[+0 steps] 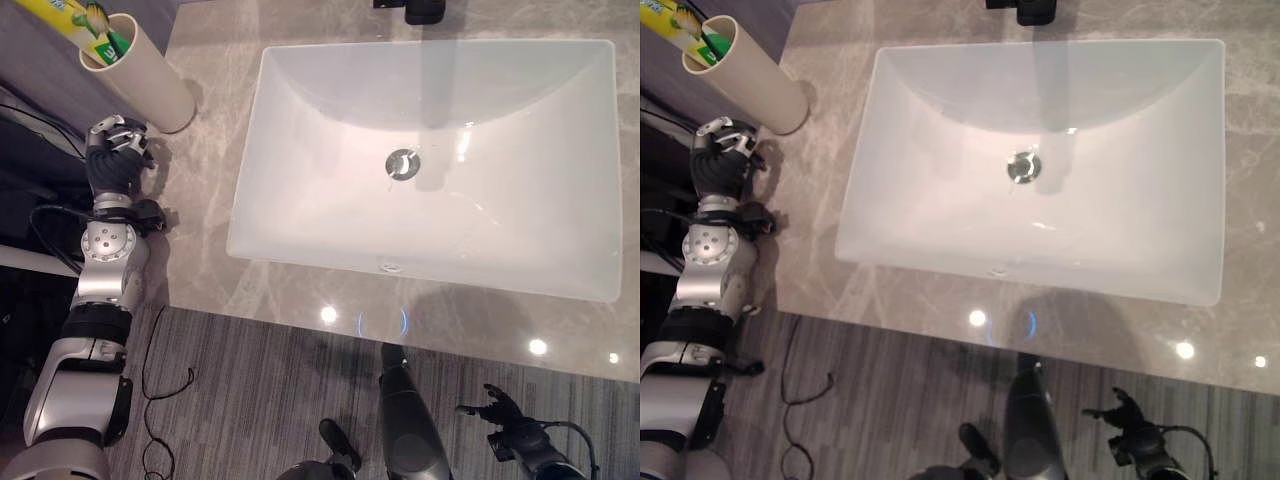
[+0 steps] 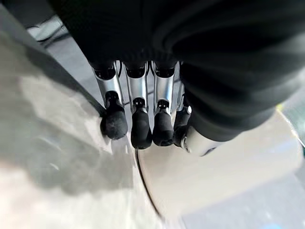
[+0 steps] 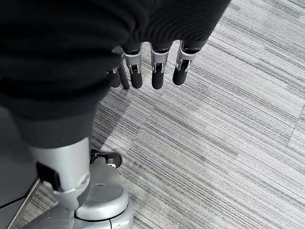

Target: Put brush and paste in cup on sink, flatten towel.

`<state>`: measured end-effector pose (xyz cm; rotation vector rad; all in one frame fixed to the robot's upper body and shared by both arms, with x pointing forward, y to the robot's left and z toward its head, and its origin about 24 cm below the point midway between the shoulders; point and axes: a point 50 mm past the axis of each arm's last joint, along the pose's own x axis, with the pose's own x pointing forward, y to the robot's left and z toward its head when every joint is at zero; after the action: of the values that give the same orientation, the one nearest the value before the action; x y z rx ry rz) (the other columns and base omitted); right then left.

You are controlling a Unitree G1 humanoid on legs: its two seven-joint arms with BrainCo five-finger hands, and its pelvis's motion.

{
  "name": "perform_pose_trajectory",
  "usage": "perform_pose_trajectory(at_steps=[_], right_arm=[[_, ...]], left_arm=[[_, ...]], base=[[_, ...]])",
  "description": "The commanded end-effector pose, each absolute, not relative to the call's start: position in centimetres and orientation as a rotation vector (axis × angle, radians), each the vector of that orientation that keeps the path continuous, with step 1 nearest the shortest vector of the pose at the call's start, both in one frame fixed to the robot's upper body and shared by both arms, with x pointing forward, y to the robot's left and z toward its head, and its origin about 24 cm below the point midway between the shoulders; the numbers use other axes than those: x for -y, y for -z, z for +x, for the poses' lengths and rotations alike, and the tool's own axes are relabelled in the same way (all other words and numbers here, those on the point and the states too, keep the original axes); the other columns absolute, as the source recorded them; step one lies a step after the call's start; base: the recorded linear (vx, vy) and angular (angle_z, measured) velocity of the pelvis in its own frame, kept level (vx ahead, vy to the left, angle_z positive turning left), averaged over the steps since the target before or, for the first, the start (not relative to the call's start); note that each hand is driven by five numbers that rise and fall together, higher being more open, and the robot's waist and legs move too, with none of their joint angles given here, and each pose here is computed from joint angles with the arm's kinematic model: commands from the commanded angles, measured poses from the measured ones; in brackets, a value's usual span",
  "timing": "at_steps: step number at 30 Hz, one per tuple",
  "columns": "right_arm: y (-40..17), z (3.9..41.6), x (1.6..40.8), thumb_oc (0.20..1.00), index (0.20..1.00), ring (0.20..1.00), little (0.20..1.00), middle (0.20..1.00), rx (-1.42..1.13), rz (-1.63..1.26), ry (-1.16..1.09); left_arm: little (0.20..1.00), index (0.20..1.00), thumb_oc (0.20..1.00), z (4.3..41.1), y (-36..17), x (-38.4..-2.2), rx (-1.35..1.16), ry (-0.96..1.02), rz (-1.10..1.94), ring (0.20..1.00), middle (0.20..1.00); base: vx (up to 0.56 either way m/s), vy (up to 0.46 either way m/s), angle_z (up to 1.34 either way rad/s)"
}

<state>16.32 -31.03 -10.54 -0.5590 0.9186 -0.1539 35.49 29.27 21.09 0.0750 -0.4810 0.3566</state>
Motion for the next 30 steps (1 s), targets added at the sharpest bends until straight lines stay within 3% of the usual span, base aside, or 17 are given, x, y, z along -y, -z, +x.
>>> perform_pose_trajectory(at_steps=[1,30], right_arm=[[11.9,12.9,31.2,1.0,1.0,1.0,1.0,1.0,-1.017,-0.596,0.137],[11.6,13.5,31.0,1.0,1.0,1.0,1.0,1.0,-0.986,-0.634,0.102]], left_arm=[[0.2,0.2,0.2,34.8,-21.7,-32.4,0.476,-0.477,0.094,0.2,0.2],[0.2,0.2,0.2,37.2,-26.3,-31.3,0.479,-0.501,0.192,0.2,0.2]], base=[[0.0,-0.001,-0.07],[0.01,-0.005,-0.04]])
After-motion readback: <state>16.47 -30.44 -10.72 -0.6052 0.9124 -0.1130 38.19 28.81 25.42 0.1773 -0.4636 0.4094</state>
